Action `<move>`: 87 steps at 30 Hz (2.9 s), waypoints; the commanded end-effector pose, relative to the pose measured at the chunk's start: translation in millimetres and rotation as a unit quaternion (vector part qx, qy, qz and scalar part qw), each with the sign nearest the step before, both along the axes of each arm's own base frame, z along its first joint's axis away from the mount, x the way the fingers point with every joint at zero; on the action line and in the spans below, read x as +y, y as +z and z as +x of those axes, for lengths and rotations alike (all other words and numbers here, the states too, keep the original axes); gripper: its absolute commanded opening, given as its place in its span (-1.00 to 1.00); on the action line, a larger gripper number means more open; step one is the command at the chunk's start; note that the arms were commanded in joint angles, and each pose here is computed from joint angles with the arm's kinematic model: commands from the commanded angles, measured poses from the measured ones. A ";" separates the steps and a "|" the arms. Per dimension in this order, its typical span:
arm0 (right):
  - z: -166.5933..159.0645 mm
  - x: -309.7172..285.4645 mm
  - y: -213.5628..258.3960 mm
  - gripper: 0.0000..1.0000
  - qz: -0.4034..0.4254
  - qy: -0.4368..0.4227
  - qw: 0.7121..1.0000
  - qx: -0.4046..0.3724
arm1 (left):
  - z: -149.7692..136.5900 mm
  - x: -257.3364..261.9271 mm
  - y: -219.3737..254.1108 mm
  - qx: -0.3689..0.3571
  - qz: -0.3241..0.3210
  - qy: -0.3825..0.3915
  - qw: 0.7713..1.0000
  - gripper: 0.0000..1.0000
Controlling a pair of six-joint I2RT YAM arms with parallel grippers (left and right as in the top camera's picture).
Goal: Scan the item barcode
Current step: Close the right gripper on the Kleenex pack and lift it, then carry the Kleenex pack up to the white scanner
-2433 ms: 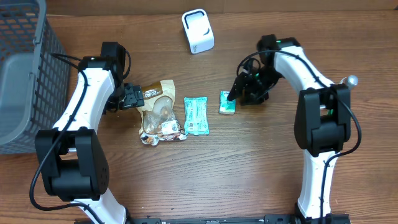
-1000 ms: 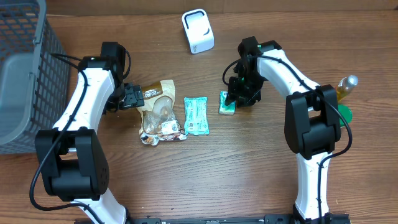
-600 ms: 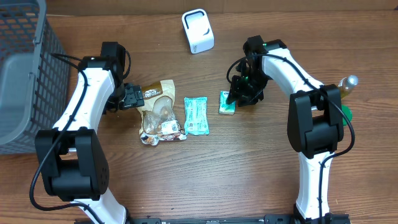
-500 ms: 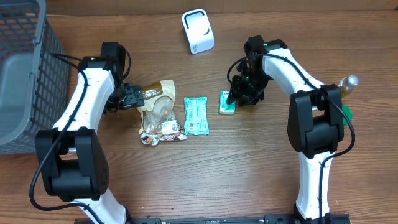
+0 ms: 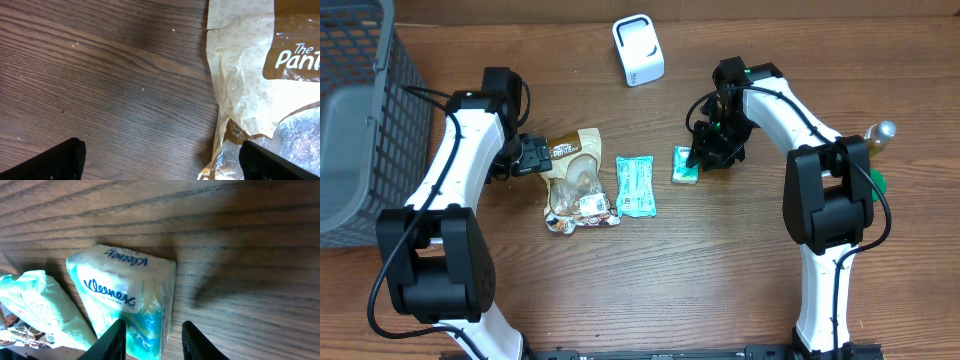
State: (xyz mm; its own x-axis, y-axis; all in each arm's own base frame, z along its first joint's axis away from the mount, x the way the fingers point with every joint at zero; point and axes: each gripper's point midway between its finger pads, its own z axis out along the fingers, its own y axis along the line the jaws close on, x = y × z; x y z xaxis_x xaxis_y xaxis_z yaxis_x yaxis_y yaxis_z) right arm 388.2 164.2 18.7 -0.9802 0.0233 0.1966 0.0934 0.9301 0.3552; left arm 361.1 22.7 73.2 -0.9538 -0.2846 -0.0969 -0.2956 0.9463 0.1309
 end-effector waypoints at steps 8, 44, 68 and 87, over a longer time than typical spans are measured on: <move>3.0 -2.1 -8.8 -0.46 -0.014 0.002 1.000 -0.009 | 4.2 2.5 1.7 -0.003 0.005 -0.008 1.000 1.00; 13.5 26.3 110.1 -0.93 0.463 0.032 0.879 -0.105 | 4.4 2.5 1.8 -0.003 0.005 -0.008 1.000 0.99; 175.5 39.2 216.7 -0.93 -0.153 0.081 0.850 -0.498 | 4.4 2.5 1.8 -0.003 0.005 -0.008 1.000 0.99; 219.8 97.1 183.7 -0.93 -0.335 0.220 0.704 -0.586 | 4.4 2.5 1.8 -0.003 0.005 -0.008 1.000 0.99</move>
State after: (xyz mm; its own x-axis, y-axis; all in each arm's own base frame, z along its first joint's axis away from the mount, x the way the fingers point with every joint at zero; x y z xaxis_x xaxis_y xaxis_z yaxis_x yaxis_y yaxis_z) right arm 600.3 266.5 221.6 -0.3919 -0.5813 -0.7130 -0.2543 0.8133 -0.5233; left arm 361.1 22.7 73.2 -0.9538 -0.2846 -0.0969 -0.2956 0.9463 0.1309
